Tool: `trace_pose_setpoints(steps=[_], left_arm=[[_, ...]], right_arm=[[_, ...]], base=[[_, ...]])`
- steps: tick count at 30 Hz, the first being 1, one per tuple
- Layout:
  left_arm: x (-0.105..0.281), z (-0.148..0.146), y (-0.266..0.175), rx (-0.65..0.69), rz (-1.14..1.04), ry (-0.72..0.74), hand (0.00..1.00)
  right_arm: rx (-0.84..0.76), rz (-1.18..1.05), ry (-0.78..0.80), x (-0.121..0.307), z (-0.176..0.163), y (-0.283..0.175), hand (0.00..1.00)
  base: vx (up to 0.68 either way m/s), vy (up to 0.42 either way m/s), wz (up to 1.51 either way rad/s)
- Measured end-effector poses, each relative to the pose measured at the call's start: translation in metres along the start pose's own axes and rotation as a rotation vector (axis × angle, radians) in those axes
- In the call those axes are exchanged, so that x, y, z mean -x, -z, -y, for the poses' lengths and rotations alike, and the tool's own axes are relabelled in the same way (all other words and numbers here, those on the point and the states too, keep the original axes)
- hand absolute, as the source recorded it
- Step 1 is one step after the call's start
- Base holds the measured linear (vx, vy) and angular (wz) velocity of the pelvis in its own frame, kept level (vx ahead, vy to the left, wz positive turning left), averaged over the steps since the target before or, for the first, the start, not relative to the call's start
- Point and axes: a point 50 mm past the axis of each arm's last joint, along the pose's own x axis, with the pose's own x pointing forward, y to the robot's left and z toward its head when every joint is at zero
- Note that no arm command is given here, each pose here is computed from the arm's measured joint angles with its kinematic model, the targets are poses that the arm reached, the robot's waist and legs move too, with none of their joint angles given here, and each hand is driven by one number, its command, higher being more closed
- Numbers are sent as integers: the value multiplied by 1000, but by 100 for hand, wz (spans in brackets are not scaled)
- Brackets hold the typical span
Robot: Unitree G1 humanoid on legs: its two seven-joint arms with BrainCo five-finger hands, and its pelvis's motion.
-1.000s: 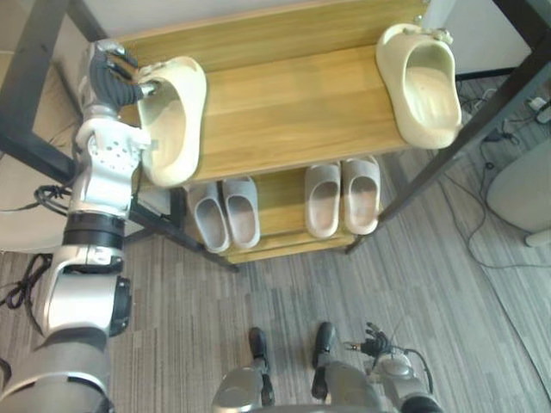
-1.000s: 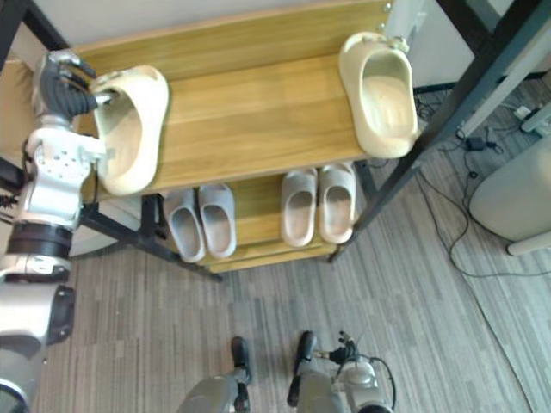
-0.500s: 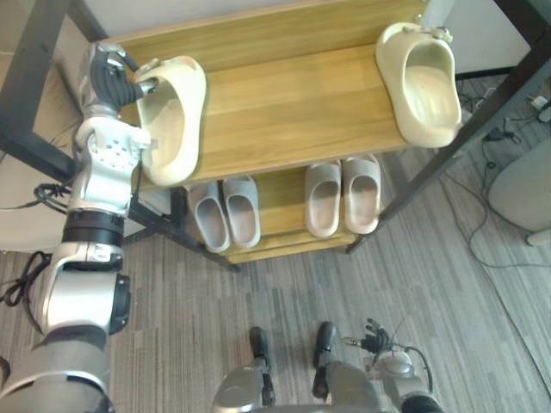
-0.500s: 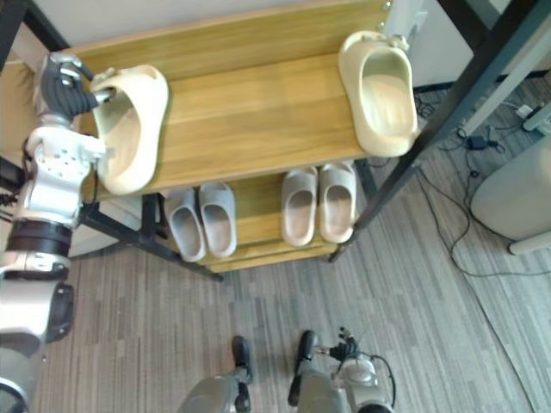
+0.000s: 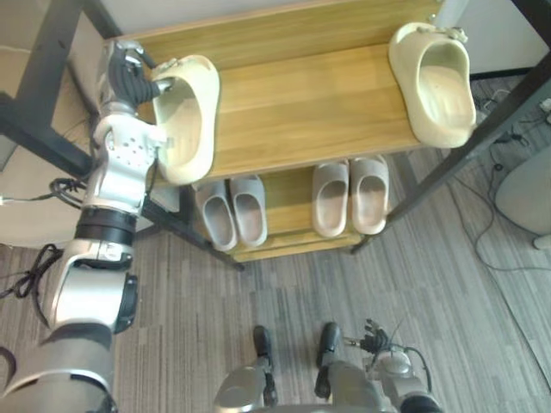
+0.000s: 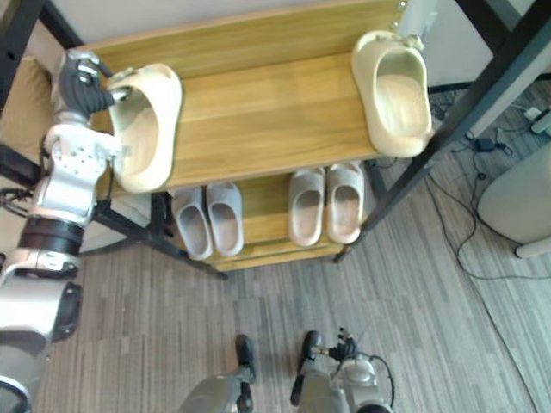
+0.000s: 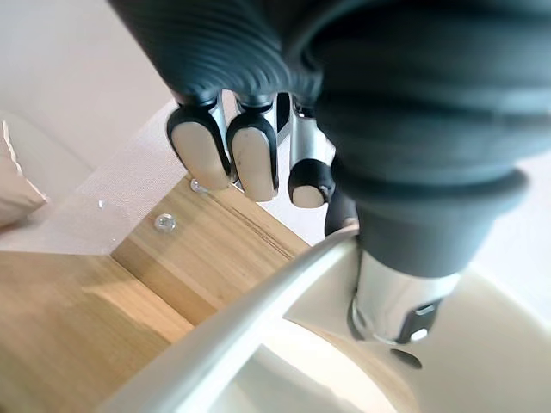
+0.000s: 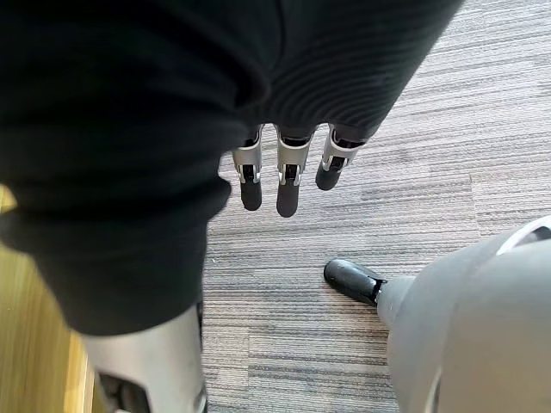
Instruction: Organize the slippers on the shoe rack
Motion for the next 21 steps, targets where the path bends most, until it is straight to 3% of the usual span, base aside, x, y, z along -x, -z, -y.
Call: trace_pose_setpoints(steps=[8,21], left_arm=[[-1,27,-27,89,42,70,100],[-24,24,-57,129,69,64,100]], right_arm=[[0,4,6,-1,1,-2,0],[-39,9,40,-2,10,-4,0]], base=[[-18,86,-9],[35,20,-10]])
